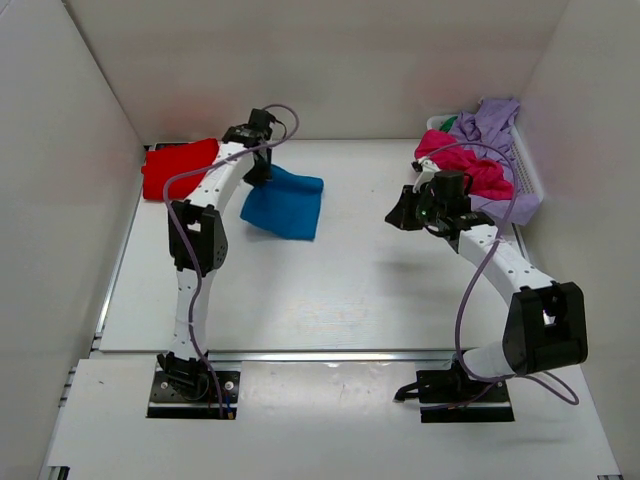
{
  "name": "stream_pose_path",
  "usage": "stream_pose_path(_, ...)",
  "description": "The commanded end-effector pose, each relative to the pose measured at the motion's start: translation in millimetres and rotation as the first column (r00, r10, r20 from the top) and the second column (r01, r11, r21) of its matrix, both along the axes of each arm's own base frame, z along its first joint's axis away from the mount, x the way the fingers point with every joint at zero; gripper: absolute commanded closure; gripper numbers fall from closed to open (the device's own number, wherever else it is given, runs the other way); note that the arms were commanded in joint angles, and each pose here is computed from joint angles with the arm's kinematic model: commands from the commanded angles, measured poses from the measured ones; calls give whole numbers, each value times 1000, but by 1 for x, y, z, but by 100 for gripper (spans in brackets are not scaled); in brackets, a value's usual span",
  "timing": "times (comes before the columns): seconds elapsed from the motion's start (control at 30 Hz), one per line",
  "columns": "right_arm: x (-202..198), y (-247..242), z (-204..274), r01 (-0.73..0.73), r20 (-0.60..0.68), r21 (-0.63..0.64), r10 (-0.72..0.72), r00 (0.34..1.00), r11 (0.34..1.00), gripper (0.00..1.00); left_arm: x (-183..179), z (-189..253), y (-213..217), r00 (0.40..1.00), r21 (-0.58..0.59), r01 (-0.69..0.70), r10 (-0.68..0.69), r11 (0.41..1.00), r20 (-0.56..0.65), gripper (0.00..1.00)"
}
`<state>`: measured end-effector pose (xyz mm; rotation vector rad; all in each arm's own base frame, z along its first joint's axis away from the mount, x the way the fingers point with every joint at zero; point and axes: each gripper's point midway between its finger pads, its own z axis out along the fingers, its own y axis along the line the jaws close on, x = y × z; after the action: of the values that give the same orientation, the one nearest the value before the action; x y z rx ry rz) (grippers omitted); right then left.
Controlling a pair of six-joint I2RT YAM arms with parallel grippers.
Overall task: Fold and stack the t-shirts
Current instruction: Put the neatly folded tshirt into the corner of the board with the left arm
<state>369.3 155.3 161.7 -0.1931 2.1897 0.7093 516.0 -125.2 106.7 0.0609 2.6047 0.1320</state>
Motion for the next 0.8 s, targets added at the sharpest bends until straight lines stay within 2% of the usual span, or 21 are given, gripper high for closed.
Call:
stream_pose_path(0.0,0,-2,28,-14,66,4,13,998,1000,100,33,54,42,990,51,-66,59,997,126,100)
stream_pose_path(0.03,0,-2,29,-16,71,2,16,997,1000,100,33,55,52,992,77,-75,67,994,109,100)
stream_pose_path(0.07,0,-2,29,-19,69,-4,19,997,1000,100,45,69,55,984,85,-82,67,993,163,100)
stream_pose_path(0.2,1,-2,34,-27,71,-14,28,997,1000,100,62,79,87,966,82,-140,118,987,229,100)
stream_pose_path(0.37,-1,-2,38,-28,73,-19,29,997,999,100,71,81,124,950,72,-212,188,975,250,100)
stream_pose_path(0.53,-2,3,41,-35,67,-2,35,997,999,100,89,111,142,910,32,-226,200,974,362,100)
stream_pose_path(0.77,-10,3,28,-22,46,-4,22,999,1000,100,97,123,181,869,31,-299,259,954,422,100)
